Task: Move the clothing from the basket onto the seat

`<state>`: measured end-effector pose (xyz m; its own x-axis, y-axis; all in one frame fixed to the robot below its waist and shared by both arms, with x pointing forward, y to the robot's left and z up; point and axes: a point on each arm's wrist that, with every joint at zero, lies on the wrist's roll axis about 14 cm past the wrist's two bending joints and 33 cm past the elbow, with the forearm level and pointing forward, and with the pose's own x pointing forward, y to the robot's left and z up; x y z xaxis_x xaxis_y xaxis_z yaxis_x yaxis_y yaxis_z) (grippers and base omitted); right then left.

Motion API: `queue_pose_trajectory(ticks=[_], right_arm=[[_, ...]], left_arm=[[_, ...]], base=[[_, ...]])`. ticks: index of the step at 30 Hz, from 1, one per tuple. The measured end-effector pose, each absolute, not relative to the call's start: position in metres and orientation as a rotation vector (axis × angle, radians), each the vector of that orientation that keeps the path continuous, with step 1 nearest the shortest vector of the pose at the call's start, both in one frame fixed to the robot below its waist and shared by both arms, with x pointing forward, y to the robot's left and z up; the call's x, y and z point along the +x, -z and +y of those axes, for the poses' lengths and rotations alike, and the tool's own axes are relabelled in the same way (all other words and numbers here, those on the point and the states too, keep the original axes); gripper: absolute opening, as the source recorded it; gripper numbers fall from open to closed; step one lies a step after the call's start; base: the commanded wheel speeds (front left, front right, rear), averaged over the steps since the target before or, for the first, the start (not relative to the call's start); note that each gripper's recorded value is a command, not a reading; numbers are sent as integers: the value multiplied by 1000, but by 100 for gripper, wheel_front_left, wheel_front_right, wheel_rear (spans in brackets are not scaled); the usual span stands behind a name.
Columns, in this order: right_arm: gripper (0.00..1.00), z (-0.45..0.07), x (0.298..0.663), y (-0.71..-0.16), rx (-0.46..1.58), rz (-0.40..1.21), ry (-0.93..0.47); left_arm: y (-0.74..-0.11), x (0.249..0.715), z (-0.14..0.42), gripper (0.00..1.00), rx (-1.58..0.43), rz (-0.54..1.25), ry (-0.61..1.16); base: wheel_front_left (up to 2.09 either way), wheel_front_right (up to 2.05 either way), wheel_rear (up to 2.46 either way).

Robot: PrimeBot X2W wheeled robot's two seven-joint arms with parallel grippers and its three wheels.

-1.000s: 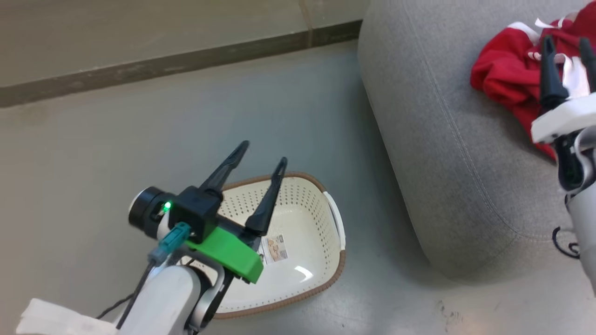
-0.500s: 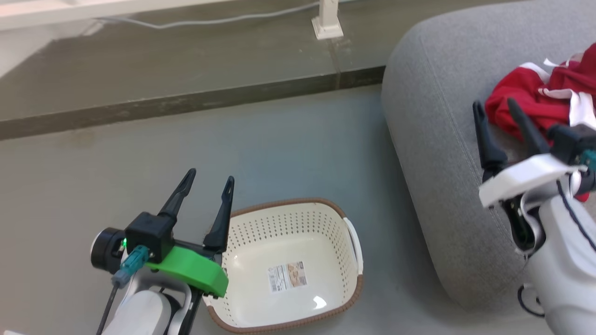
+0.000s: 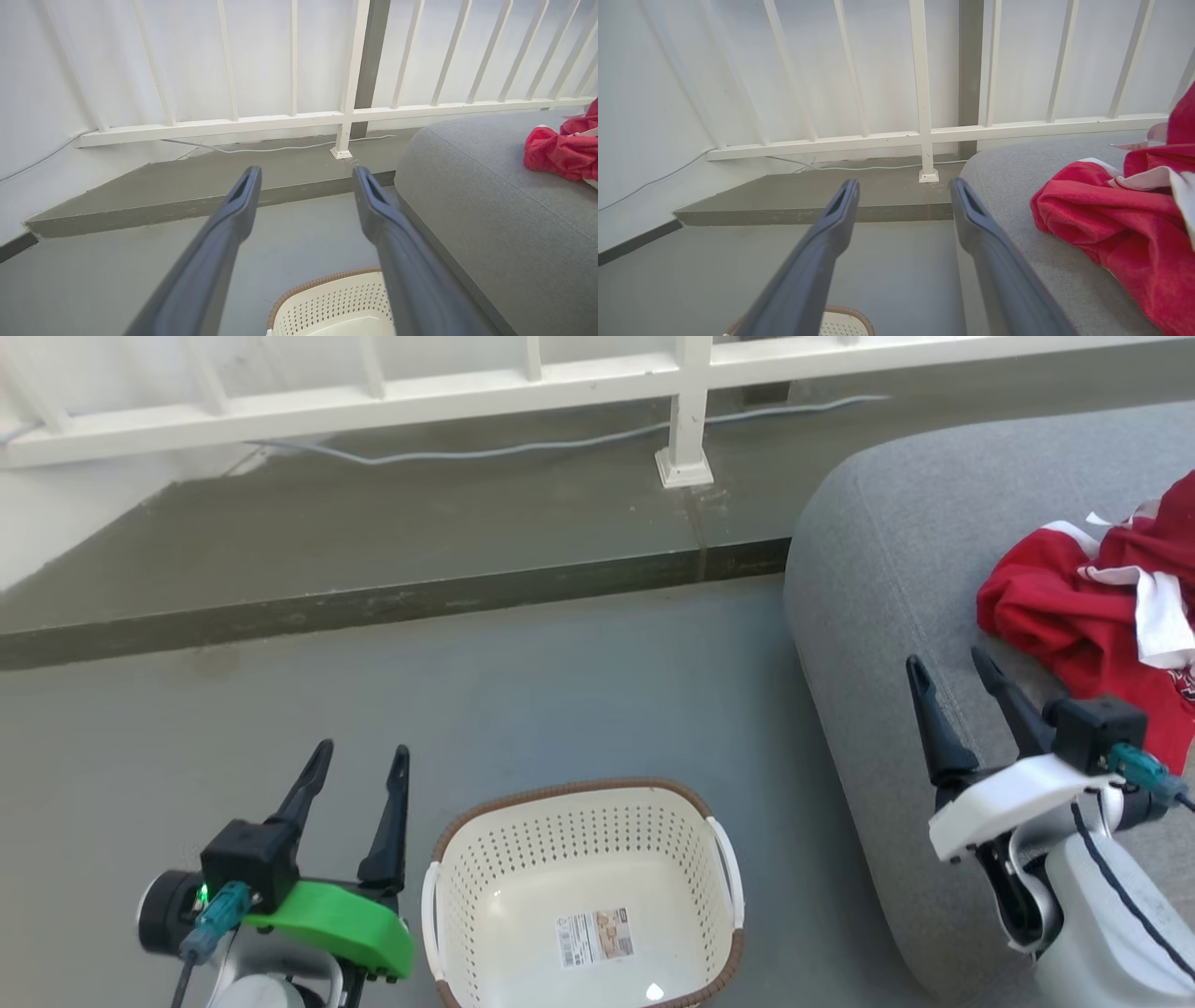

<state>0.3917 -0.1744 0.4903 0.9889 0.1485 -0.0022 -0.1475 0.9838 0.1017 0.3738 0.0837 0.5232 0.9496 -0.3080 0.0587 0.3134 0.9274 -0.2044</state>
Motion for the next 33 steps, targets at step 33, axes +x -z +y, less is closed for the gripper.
queue_pose_trajectory(ticks=[33], right_arm=[[100, -173, 367, -500, 101, -10, -122]], left_arm=[[-509, 359, 113, 100, -207, 21, 202]], base=[[0, 0, 0]])
